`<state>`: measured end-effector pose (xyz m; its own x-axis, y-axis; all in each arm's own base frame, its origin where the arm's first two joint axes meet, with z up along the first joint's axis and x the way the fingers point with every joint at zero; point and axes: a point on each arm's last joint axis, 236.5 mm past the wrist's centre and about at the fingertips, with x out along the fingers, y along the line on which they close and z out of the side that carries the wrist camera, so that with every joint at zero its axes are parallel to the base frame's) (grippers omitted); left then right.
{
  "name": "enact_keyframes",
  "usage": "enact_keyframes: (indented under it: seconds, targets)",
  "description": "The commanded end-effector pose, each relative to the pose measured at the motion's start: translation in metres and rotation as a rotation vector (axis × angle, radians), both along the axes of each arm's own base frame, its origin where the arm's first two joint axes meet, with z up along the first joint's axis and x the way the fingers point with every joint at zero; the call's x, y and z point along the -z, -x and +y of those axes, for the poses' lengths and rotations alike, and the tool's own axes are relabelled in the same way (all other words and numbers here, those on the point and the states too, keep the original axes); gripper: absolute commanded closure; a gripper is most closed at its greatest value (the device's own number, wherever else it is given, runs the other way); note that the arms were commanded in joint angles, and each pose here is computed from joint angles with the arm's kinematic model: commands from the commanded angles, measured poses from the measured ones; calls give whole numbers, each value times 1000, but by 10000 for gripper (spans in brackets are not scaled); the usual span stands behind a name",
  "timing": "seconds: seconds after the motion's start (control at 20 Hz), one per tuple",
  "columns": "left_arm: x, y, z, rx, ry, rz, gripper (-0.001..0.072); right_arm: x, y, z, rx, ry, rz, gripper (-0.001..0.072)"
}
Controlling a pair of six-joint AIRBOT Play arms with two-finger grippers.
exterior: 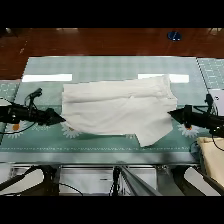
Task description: Fold the shirts.
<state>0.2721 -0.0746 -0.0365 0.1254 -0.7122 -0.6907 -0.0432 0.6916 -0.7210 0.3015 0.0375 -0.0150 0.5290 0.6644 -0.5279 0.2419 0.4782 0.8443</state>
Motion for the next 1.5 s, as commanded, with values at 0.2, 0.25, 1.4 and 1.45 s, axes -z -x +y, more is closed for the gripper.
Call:
enact_keyframes:
  seconds: [0.2,0.25,1.4,1.45]
  targets:
    - [-70,-58,-1,-141,45,-239,677,-85,-62,-34,30,123,-240,688]
    - [-72,-68,-2,-173,55,-261,677,-89,-72,-35,40,155,-261,688]
    - [17,-180,29,-296,28,-149,675,2,-206,-54,243,417,-219,688]
    - [21,-181,29,-292,19,-156,675,7,-206,-55,244,418,-209,688]
